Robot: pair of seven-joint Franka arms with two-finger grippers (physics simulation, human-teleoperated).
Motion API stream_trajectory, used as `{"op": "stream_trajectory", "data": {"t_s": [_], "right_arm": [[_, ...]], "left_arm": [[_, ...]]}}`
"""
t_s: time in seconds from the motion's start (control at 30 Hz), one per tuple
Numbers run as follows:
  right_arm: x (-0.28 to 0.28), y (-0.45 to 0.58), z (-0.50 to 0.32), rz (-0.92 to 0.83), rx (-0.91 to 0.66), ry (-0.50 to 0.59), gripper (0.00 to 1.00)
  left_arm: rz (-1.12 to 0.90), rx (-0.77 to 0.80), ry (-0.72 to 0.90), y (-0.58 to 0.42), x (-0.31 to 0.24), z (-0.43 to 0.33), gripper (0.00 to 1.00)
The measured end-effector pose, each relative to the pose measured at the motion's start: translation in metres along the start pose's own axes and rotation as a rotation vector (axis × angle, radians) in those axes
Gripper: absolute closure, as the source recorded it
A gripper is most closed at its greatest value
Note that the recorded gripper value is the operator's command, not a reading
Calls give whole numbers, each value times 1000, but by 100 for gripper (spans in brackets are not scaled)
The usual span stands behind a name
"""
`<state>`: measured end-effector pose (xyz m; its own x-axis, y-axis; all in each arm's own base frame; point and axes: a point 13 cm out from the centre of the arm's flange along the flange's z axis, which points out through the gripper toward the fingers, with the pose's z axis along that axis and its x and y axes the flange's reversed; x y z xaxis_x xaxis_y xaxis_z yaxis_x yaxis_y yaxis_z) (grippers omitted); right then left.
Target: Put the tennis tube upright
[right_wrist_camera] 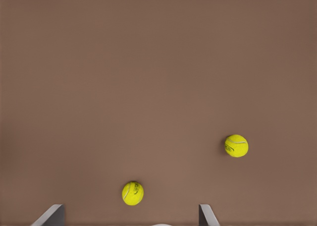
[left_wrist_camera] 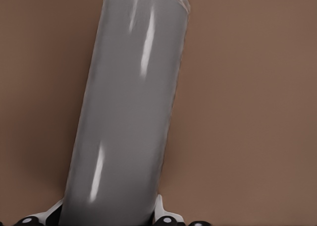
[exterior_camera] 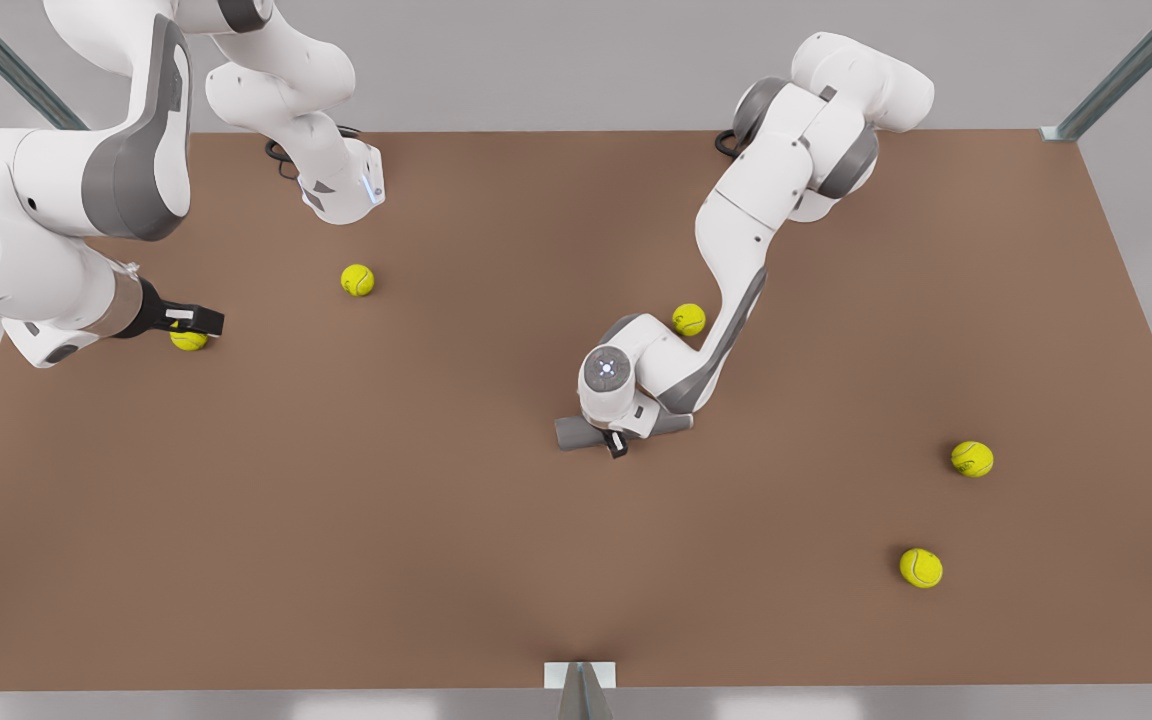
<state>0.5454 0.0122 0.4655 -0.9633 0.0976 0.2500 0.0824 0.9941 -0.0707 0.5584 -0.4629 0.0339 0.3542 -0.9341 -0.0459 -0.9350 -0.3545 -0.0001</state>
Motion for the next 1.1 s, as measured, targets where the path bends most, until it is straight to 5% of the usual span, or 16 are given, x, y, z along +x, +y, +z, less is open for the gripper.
{"op": "stream_trajectory", "data": {"t_s": [0.3,0.5,0.6,0.87,1.1], "right_arm": [[-2,1,2,3,1,3,0],[-3,1,0,4,1,-2,0],[-3,0,0,5,1,-2,0],[-5,-1,-2,8,0,-10,0],[-5,-1,-2,7,0,-9,0]], "left_arm": [[-1,15,12,-8,1,-31,31],[-19,53,-105,-59,-51,-92,33],[16,126,-343,-103,-122,-131,33],[154,272,-1280,-159,-314,-182,33],[198,225,-1617,-164,-365,-190,33]]}}
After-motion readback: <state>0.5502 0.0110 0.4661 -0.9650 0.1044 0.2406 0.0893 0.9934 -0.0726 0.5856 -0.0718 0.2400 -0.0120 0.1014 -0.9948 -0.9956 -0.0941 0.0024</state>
